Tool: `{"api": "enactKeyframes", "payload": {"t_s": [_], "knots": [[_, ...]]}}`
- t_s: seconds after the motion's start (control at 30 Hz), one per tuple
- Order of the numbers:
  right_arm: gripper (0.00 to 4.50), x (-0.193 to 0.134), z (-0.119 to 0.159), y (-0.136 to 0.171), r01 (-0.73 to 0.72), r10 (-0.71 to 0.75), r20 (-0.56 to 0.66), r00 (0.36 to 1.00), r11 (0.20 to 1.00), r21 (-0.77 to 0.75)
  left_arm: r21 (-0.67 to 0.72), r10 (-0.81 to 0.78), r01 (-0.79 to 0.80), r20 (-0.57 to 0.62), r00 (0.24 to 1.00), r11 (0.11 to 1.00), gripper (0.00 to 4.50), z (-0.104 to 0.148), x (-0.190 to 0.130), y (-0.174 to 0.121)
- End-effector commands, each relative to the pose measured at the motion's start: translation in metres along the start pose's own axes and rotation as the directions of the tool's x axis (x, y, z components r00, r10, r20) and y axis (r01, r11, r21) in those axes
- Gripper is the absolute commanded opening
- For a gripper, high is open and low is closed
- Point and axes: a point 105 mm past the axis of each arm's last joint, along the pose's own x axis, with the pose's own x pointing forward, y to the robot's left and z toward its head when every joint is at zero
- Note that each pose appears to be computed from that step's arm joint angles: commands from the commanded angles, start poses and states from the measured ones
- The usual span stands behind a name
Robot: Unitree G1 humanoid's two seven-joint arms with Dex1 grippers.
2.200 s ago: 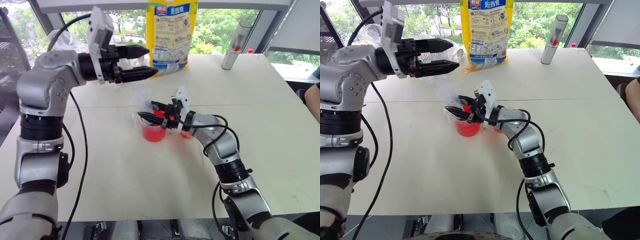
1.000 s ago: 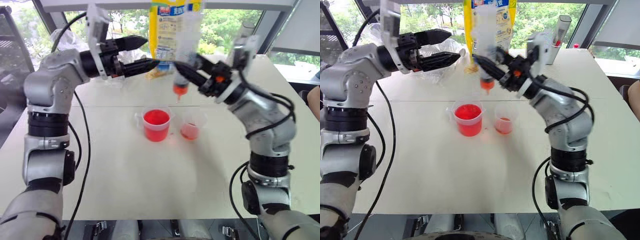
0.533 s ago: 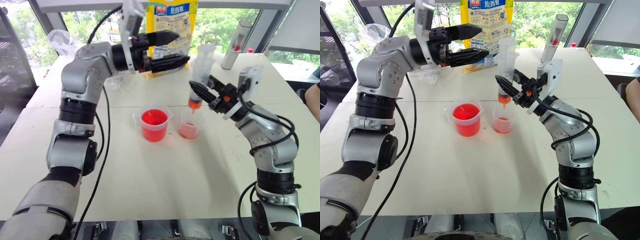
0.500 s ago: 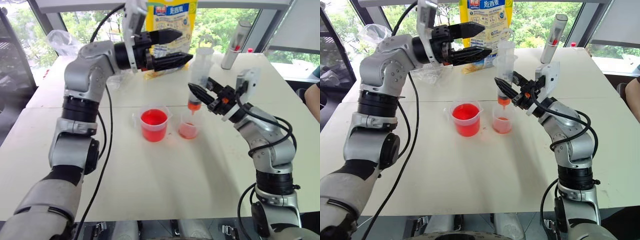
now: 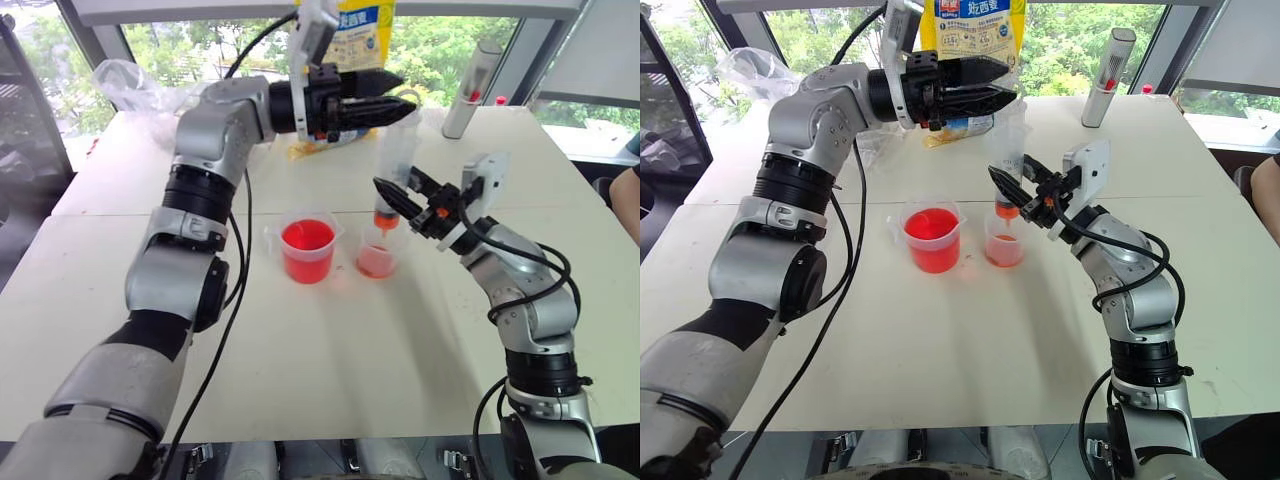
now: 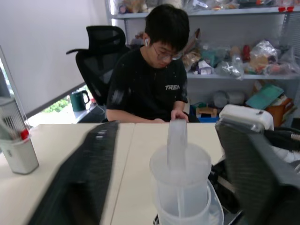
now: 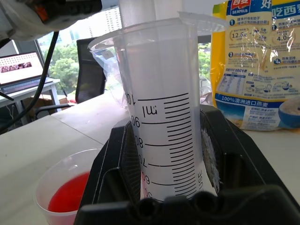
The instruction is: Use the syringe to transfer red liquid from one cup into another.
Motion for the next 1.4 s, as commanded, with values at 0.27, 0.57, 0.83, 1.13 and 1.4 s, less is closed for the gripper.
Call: {"api": "enactKeyframes", "payload": {"t_s": [0.27,0.57,0.83,1.13,1.4], "knots": [[1.4,0.001,0.017,0.001,-0.004,0.007,0.053,0.999,0.999,-0.046,0.033,-0.053,0.054,-0.007,0.999,0.998,0.08,0.008,0.01,-0.007],[1.4,0.001,0.029,-0.003,0.005,0.0,0.074,0.997,0.997,-0.073,0.013,-0.081,0.082,-0.064,0.995,0.997,0.08,-0.012,0.018,-0.011],[1.4,0.001,0.043,-0.004,0.001,0.007,0.099,0.995,0.997,-0.081,-0.011,-0.099,0.098,-0.1,0.99,0.995,0.08,-0.03,0.02,-0.015],[1.4,0.0,0.057,-0.003,-0.005,0.014,0.121,0.992,0.997,-0.078,-0.038,-0.115,0.111,-0.121,0.986,0.993,0.08,-0.044,0.021,-0.02],[1.4,-0.003,0.066,-0.004,0.002,0.008,0.132,0.991,0.997,-0.077,-0.066,-0.131,0.122,-0.137,0.982,0.99,0.08,-0.059,0.021,-0.026]]}}
